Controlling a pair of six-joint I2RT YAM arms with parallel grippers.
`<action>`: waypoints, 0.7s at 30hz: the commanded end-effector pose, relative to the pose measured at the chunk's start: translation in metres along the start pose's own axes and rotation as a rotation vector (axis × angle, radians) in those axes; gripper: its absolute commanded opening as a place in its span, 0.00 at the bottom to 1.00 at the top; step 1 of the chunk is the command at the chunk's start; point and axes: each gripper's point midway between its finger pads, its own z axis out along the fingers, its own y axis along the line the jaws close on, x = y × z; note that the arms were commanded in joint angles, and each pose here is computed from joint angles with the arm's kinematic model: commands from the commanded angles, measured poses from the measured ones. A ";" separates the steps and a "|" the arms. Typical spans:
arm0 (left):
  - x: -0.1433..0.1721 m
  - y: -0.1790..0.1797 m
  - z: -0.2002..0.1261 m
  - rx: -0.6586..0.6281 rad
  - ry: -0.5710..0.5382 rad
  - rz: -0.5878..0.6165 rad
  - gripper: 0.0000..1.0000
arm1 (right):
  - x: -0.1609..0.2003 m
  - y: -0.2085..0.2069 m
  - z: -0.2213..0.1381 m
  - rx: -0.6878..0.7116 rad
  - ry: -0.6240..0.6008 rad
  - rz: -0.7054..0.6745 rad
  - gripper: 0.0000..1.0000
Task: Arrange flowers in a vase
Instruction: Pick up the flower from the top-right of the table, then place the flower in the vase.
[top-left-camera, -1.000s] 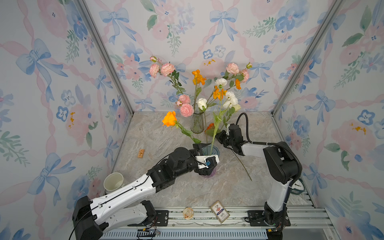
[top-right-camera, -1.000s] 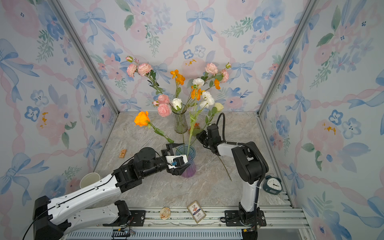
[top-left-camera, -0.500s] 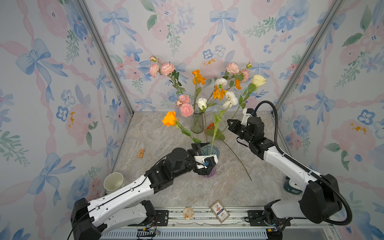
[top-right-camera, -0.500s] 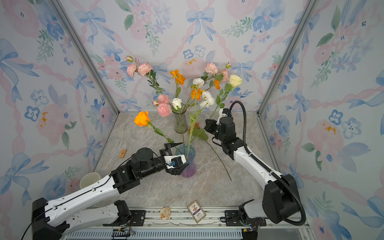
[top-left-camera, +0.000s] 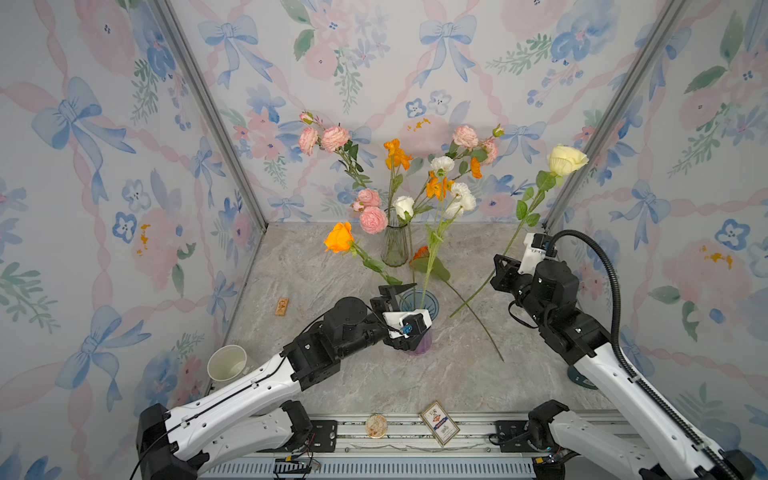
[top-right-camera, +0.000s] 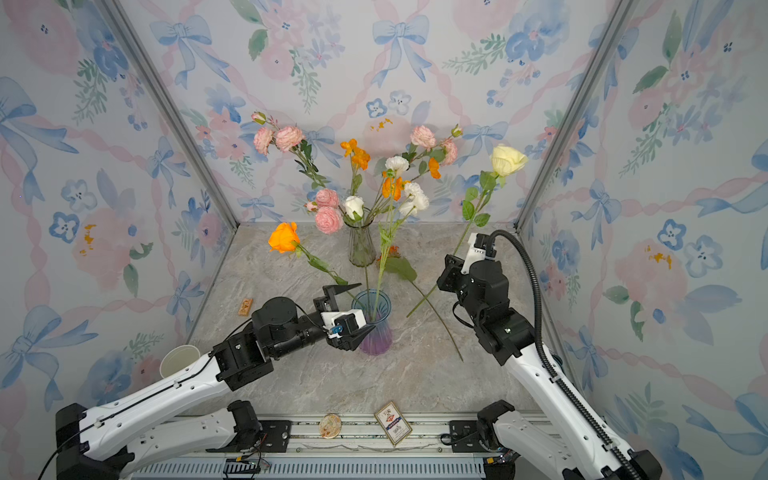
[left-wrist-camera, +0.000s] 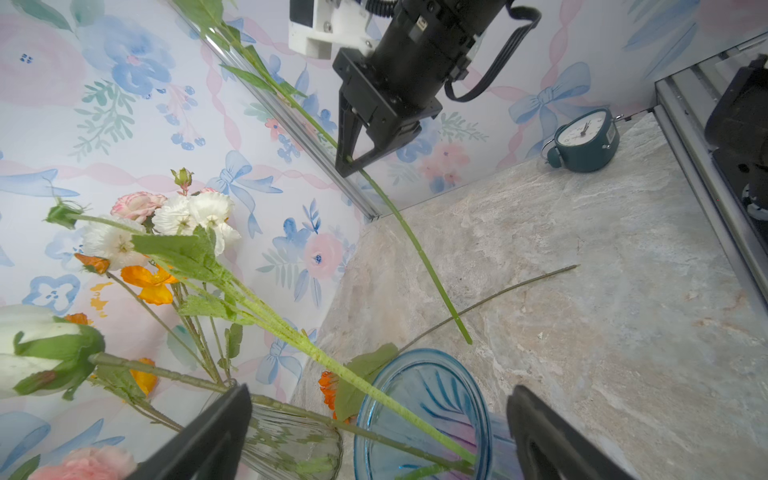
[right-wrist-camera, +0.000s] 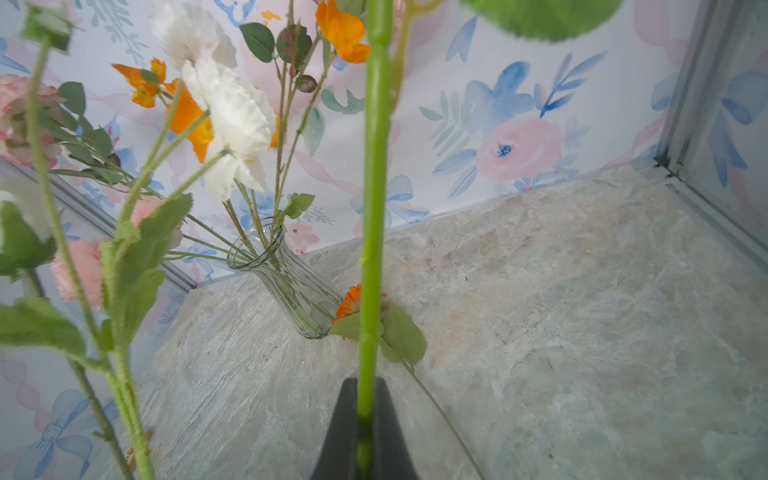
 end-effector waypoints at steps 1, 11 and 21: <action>-0.007 0.010 -0.012 -0.007 -0.021 0.002 0.98 | -0.019 0.035 -0.023 -0.105 -0.056 -0.114 0.00; -0.002 0.012 -0.010 0.008 -0.023 -0.014 0.98 | -0.069 0.105 -0.081 -0.346 -0.230 -0.148 0.00; 0.000 0.013 -0.010 0.002 -0.015 -0.013 0.98 | -0.067 0.130 -0.066 -0.431 -0.264 -0.063 0.00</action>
